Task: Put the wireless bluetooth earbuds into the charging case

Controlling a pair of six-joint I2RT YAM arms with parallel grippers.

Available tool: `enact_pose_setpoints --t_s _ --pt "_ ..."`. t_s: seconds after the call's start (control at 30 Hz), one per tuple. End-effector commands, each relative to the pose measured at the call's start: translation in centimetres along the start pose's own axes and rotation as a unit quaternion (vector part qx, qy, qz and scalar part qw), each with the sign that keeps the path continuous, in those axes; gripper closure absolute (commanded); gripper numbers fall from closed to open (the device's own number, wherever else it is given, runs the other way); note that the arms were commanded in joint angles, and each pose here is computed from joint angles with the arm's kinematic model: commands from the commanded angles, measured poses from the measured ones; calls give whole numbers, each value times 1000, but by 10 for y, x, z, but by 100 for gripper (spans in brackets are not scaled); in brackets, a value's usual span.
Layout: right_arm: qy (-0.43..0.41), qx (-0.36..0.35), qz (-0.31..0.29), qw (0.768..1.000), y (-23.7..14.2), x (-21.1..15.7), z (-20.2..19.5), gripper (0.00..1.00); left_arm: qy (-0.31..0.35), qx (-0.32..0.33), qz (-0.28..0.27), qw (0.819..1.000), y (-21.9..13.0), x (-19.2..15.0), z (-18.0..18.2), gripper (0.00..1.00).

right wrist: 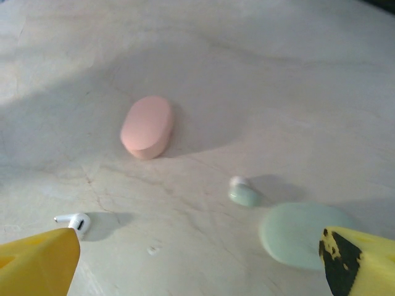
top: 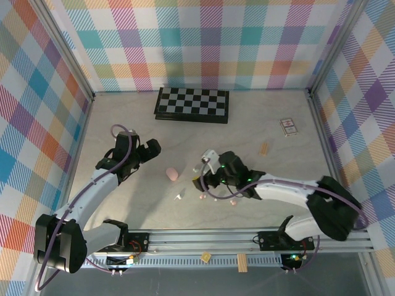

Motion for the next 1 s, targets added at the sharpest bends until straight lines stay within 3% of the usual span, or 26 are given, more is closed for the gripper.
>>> enact_pose_setpoints --t_s 0.0,0.23,0.5,0.73,0.97 --pt "4 1 -42 999 22 28 21 1 -37 -14 18 999 1 -4 -1 0" --pt "-18 -2 -9 1000 79 12 49 1 -33 7 19 999 -3 -5 13 0" --pt "-16 -26 37 999 123 -7 42 1 -8 19 10 1000 -17 -2 18 0" --pt "-18 -39 56 998 145 -19 36 12 -6 16 6 1000 -21 -4 19 0" --pt "-21 -44 61 997 152 -23 33 37 -2 15 9 1000 -22 -7 19 0"
Point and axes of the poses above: each hand's point on the last joint's axis, 136 mm out from that joint toward the fingers, its own y axis out along the fingers, its own z axis along the line the jaws close on, x = y × z, the point moved 1 cm from there along -y, back along the fingers, and after that the axes turned 13 degrees about y, right-handed, at the moved point
